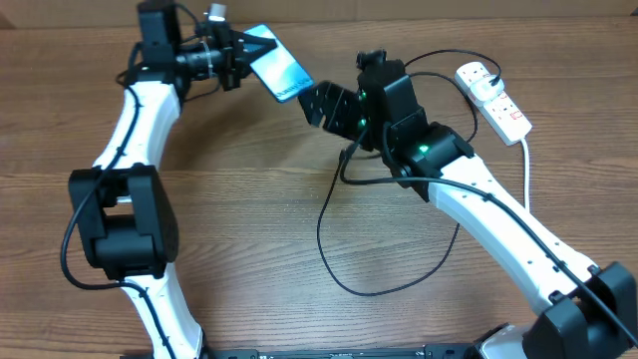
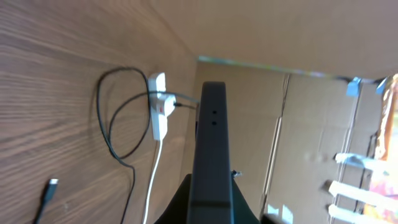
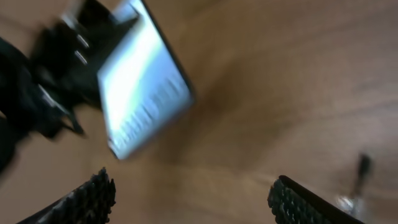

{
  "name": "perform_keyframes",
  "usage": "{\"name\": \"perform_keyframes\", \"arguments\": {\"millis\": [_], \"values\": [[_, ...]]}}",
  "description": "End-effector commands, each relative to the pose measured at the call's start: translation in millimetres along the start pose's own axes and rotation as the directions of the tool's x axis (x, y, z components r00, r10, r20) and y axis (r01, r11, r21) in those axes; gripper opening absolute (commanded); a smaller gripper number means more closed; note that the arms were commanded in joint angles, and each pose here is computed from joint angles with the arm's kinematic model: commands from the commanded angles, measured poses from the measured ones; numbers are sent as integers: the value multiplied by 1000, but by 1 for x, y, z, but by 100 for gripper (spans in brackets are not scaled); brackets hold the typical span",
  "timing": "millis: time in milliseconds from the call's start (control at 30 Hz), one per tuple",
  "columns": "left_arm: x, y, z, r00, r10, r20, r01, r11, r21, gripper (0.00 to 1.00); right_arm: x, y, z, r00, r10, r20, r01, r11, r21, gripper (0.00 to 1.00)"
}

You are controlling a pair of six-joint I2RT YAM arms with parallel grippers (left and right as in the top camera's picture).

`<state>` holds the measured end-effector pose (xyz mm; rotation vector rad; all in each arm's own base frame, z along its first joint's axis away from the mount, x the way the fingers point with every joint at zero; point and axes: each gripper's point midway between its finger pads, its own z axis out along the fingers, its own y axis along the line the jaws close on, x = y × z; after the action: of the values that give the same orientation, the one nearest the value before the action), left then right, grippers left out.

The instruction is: Plug charger to phone and switch on socket

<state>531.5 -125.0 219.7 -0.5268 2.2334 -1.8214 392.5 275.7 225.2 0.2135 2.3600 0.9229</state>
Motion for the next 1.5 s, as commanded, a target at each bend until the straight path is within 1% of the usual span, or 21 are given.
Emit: {"name": "perform_keyframes", "arguments": {"millis": [0,67,133,300,367,400,433,467,600,633,733,833,900,1100,1467], "values": [[-5,-12,-27,999,44,-14,-43,998,50,4,12,-10,-8,997,-63,-47,66,997,51,78],[-8,-8,-34,999,37,-9,-37,998,47,4,17,-29,-6,996,-49,-69,57,990,129,73],[-8,-4,-38,999,38,-8,-37,999,40,4,23,-40,-1,994,-46,-95,62,985,163,67],[3,8,-38,997,65,-40,-65,998,17,4,38,-74,21,986,3,-169,41,967,251,61],[9,14,-37,998,37,-57,-37,999,2,4,42,-85,30,982,19,-189,33,962,271,59],[16,22,-36,997,-37,-70,35,999,-23,4,44,-93,37,979,31,-200,28,958,287,58],[19,25,-36,995,-63,-76,61,998,-32,4,46,-98,41,977,39,-207,25,955,296,56],[22,27,-37,994,-70,-82,67,997,-37,4,47,-102,44,977,44,-211,22,953,303,54],[29,31,-36,994,-28,-103,23,999,-42,4,41,-120,56,979,54,-199,14,946,325,51],[30,32,-36,994,-26,-105,22,999,-44,4,38,-123,60,980,57,-191,8,946,325,49],[31,32,-36,994,-23,-107,18,999,-44,4,31,-127,67,985,52,-164,3,947,320,46],[31,31,-36,994,-24,-108,20,999,-42,4,27,-136,72,989,43,-139,9,936,351,41],[31,31,-36,994,-24,-108,20,999,-43,4,26,-145,75,991,39,-127,12,924,382,40],[31,32,-36,994,-23,-108,19,999,-43,4,38,-160,91,987,56,-151,10,915,404,38],[31,32,-36,994,-23,-107,18,999,-44,4,51,-172,110,981,124,-152,-51,909,415,37]]}}
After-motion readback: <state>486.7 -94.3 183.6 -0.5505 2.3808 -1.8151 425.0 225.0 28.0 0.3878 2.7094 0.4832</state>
